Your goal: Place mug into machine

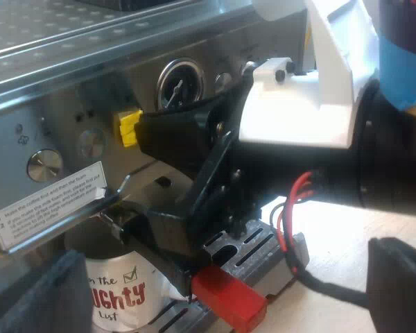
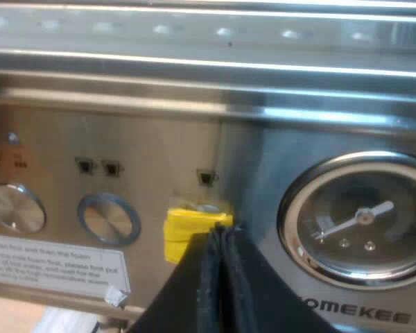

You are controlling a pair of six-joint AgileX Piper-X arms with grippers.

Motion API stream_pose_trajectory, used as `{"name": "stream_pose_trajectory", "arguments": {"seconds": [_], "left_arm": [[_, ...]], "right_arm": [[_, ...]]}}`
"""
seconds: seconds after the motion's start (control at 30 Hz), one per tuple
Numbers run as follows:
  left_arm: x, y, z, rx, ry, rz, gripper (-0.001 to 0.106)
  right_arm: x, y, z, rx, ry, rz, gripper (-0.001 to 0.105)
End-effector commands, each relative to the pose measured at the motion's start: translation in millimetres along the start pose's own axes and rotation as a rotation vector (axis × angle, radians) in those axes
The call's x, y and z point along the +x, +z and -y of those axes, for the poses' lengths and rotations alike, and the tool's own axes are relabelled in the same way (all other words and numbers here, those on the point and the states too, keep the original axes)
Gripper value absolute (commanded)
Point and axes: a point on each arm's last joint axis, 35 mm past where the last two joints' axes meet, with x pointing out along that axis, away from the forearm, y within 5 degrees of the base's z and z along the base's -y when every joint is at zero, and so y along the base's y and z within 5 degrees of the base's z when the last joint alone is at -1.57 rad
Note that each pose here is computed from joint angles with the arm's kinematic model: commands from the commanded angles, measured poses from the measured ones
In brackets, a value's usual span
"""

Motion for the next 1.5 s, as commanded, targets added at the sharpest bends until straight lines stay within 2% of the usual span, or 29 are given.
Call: {"name": "stream_pose_trajectory", "arguments": {"seconds": [0.03, 0.07, 0.13, 0.17, 0.2, 0.23, 0.3, 0.4, 0.5, 0.57, 0.73, 0.9, 1.03, 1.07, 1.2, 1.3, 1.43, 1.5], "left_arm": [[-2.4, 2.7, 1.7, 0.008, -0.01, 0.011, 0.081], [-2.4, 2.7, 1.7, 0.011, -0.01, 0.011, 0.081], [-2.4, 2.7, 1.7, 0.012, -0.01, 0.011, 0.081], [-2.4, 2.7, 1.7, 0.012, -0.01, 0.011, 0.081], [-2.4, 2.7, 1.7, 0.012, -0.01, 0.011, 0.081], [-2.4, 2.9, 1.8, 0.012, -0.01, 0.013, 0.081], [-2.4, 2.9, 1.8, 0.012, -0.01, 0.013, 0.081], [-2.4, 2.9, 1.8, 0.012, -0.01, 0.013, 0.081], [-2.4, 3.2, 1.8, 0.013, -0.011, 0.016, 0.081], [-2.4, 3.1, 1.8, 0.013, -0.011, 0.015, 0.081], [-10.1, 16.1, 5.8, -0.009, -0.001, 0.058, 0.081], [-17.7, 44.6, 6.7, -0.043, 0.145, 0.134, 0.081], [-13.1, 67.7, 7.6, -0.051, 0.163, 0.137, 0.081], [-9.6, 76.2, 6.6, -0.073, 0.175, 0.138, 0.081], [2.5, 101.3, -1.7, -0.105, 0.241, 0.14, 0.081], [6.7, 113.5, -11.0, -0.118, 0.305, 0.146, 0.081], [4.7, 115.5, -23.4, -0.152, 0.41, 0.117, 0.081], [0.5, 111.1, -30.9, -0.164, 0.485, 0.083, 0.081]], "right_arm": [[-2.4, 9.3, 3.0, -0.011, 0.036, 0.007, 0.0], [-11.2, 10.0, -0.2, -0.037, 0.061, -0.003, 0.0], [-22.4, 11.6, -2.9, -0.048, 0.092, -0.011, 0.0], [-30.1, 12.0, -2.8, -0.052, 0.11, -0.027, 0.005], [-36.8, 12.4, -2.4, -0.052, 0.125, -0.039, 0.012], [-40.0, 12.7, -1.8, -0.051, 0.132, -0.045, 0.016], [-50.5, 13.6, 2.9, -0.063, 0.15, -0.07, 0.036], [-61.3, 14.6, 13.3, -0.112, 0.165, -0.103, 0.059], [-71.1, 17.7, 29.1, -0.145, 0.172, -0.128, 0.069], [-78.5, 21.3, 41.5, -0.144, 0.172, -0.137, 0.07], [-99.6, 32.5, 73.1, -0.118, 0.243, -0.132, 0.07], [-119.3, 43.2, 111.3, -0.071, 0.232, -0.102, 0.07], [-126.1, 46.7, 141.8, -0.035, 0.228, -0.092, 0.07], [-127.1, 46.2, 153.0, -0.023, 0.226, -0.099, 0.07], [-128.5, 42.4, 191.2, 0.021, 0.175, -0.122, 0.07], [-128.2, 39.1, 216.6, 0.02, 0.107, -0.134, 0.07], [-128.9, 31.5, 243.6, 0.032, 0.069, -0.168, 0.07], [-129.1, 22.9, 258.9, 0.048, 0.039, -0.222, 0.07]]}}
